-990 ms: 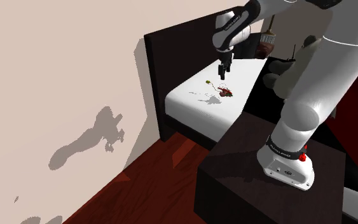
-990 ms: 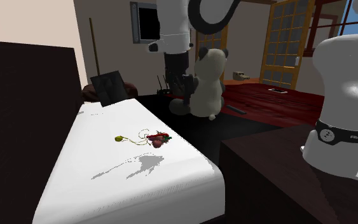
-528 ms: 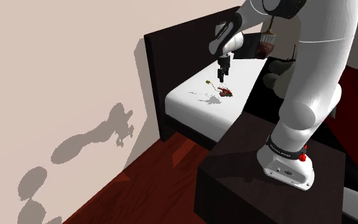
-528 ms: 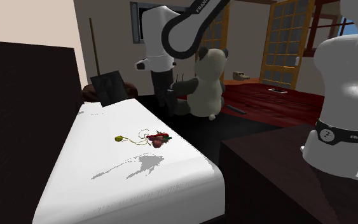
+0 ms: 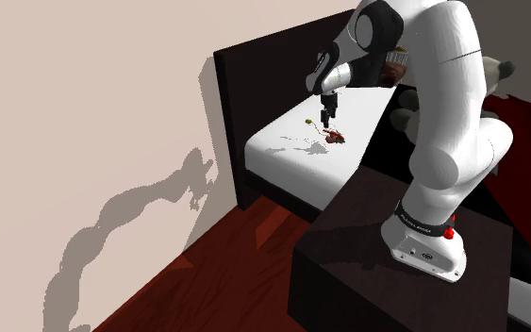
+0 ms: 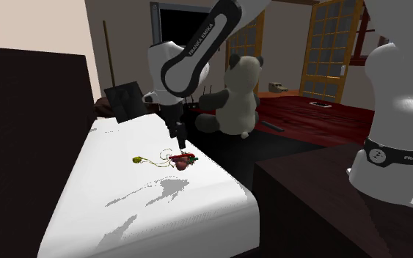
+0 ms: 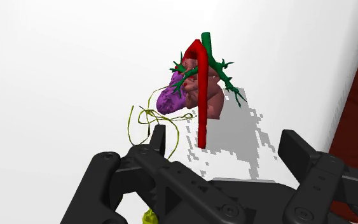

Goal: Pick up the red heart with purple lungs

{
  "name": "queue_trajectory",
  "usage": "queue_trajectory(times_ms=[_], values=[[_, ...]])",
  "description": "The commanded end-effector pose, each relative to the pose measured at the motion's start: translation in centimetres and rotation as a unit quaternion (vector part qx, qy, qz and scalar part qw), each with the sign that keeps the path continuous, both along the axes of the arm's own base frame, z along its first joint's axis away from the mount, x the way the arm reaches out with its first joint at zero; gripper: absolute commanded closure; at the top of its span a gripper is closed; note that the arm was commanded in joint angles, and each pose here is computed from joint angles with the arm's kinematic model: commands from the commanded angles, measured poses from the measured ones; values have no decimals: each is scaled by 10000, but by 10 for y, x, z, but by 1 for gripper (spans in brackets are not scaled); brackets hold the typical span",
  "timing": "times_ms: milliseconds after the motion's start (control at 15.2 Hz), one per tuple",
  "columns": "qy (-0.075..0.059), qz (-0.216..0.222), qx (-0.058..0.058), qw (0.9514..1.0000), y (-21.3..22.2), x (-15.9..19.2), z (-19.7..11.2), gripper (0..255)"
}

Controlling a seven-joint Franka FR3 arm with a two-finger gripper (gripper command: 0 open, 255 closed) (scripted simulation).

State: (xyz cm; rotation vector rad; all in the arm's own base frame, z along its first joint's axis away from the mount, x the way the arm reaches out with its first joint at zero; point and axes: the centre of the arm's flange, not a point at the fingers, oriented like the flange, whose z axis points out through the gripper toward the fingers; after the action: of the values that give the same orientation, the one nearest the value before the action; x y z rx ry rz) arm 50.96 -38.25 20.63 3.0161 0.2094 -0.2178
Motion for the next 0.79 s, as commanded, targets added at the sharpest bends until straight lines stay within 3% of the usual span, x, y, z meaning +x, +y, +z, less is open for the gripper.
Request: queue_trajectory(times_ms=[0, 594, 660, 726], values=[[1, 8, 13, 10000, -14, 9, -14, 0], [1, 8, 13, 10000, -14, 9, -54, 0], [1, 7, 13, 10000, -15, 9, -54, 255], [1, 8, 13, 10000, -14, 9, -54, 255]])
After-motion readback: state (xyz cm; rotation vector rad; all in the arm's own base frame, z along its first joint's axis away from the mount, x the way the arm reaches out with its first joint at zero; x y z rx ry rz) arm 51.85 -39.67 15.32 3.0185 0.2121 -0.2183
